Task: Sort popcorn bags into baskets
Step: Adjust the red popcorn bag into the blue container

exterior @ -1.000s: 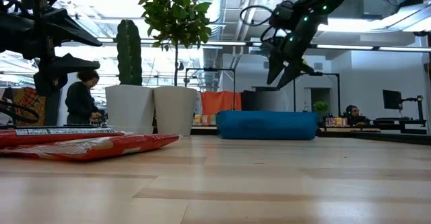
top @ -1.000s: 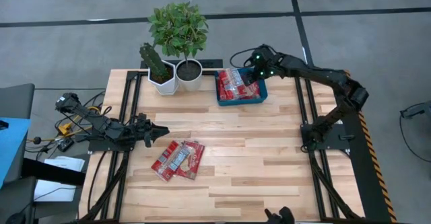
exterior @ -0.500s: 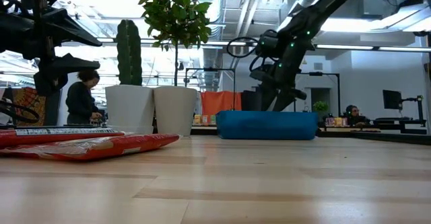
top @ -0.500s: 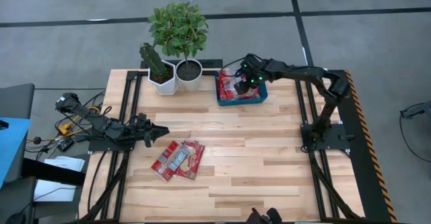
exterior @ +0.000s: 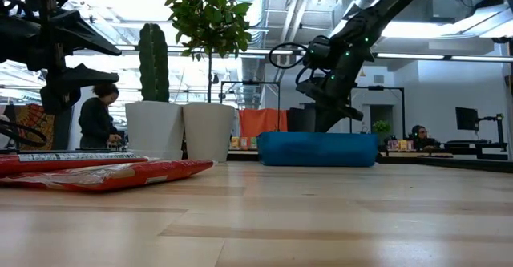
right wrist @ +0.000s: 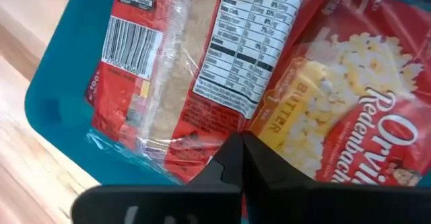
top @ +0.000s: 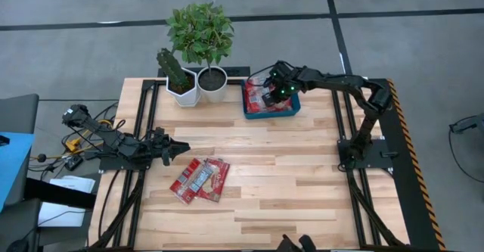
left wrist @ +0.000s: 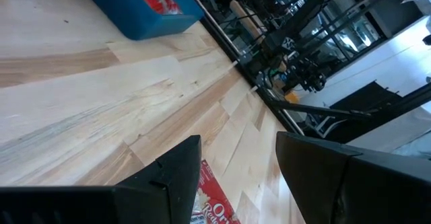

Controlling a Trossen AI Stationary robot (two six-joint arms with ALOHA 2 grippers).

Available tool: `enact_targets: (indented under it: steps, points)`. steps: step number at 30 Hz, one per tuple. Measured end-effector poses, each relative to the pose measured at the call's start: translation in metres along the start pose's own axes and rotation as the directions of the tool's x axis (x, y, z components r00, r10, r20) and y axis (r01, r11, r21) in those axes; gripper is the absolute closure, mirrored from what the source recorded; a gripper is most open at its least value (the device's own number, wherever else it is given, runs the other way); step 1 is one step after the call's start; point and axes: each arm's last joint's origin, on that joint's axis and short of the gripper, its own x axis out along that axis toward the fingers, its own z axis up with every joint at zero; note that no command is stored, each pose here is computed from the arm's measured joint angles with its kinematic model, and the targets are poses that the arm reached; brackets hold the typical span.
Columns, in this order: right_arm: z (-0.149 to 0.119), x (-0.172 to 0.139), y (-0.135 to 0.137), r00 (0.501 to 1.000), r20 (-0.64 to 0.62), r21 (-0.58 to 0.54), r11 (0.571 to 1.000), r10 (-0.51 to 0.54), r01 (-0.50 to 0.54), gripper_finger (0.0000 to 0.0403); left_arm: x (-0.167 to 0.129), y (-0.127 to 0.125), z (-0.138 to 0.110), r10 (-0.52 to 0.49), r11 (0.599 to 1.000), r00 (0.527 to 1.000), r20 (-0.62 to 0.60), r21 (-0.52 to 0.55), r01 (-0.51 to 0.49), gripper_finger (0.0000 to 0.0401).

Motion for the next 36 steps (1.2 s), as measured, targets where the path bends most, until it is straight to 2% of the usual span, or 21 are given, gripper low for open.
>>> enact_targets:
  steps: [4, 9, 15, 18, 25, 28, 32, 36]
  points:
    - [0.0, -0.003, 0.001, 1.0, -0.002, 0.018, 1.0, 0.018, -0.018, 0.0396, 0.0, 0.0, 0.0, 0.0, 1.0, 1.0, 0.0, 0.0, 0.0, 0.0218]
    - [0.003, -0.024, 0.005, 0.999, 0.034, 0.012, 0.999, 0.031, -0.032, 0.0398, 0.0, 0.0, 0.0, 0.001, 1.0, 1.0, 0.001, 0.001, -0.001, 0.0218]
    - [0.011, -0.049, 0.011, 0.991, 0.123, -0.002, 0.998, 0.06, -0.06, 0.0391, 0.0, 0.0, 0.0, 0.001, 1.0, 1.0, 0.001, 0.018, -0.001, 0.0218]
    - [0.01, -0.048, 0.009, 0.993, 0.093, 0.005, 0.997, 0.079, -0.079, 0.0346, 0.0, 0.0, 0.0, 0.001, 1.0, 1.0, 0.001, 0.017, -0.001, 0.0218]
    - [0.005, -0.015, 0.007, 1.0, 0.008, 0.043, 0.999, 0.019, -0.019, 0.0181, 0.0, 0.0, 0.0, 0.001, 1.0, 1.0, 0.002, 0.017, -0.001, 0.0218]
    - [0.005, 0.001, 0.008, 1.0, -0.004, 0.073, 0.997, 0.01, -0.009, 0.0142, 0.0, 0.0, 0.0, 0.001, 1.0, 1.0, 0.001, 0.01, -0.001, 0.0218]
    - [0.003, 0.012, 0.01, 1.0, -0.019, 0.076, 0.997, 0.009, -0.008, 0.014, 0.0, 0.0, 0.0, 0.001, 1.0, 1.0, 0.002, 0.006, -0.001, 0.0218]
    - [0.001, 0.012, 0.014, 1.0, -0.019, 0.066, 0.998, 0.005, -0.004, 0.0189, 0.0, 0.0, 0.0, 0.001, 1.0, 1.0, 0.001, 0.0, -0.001, 0.0218]
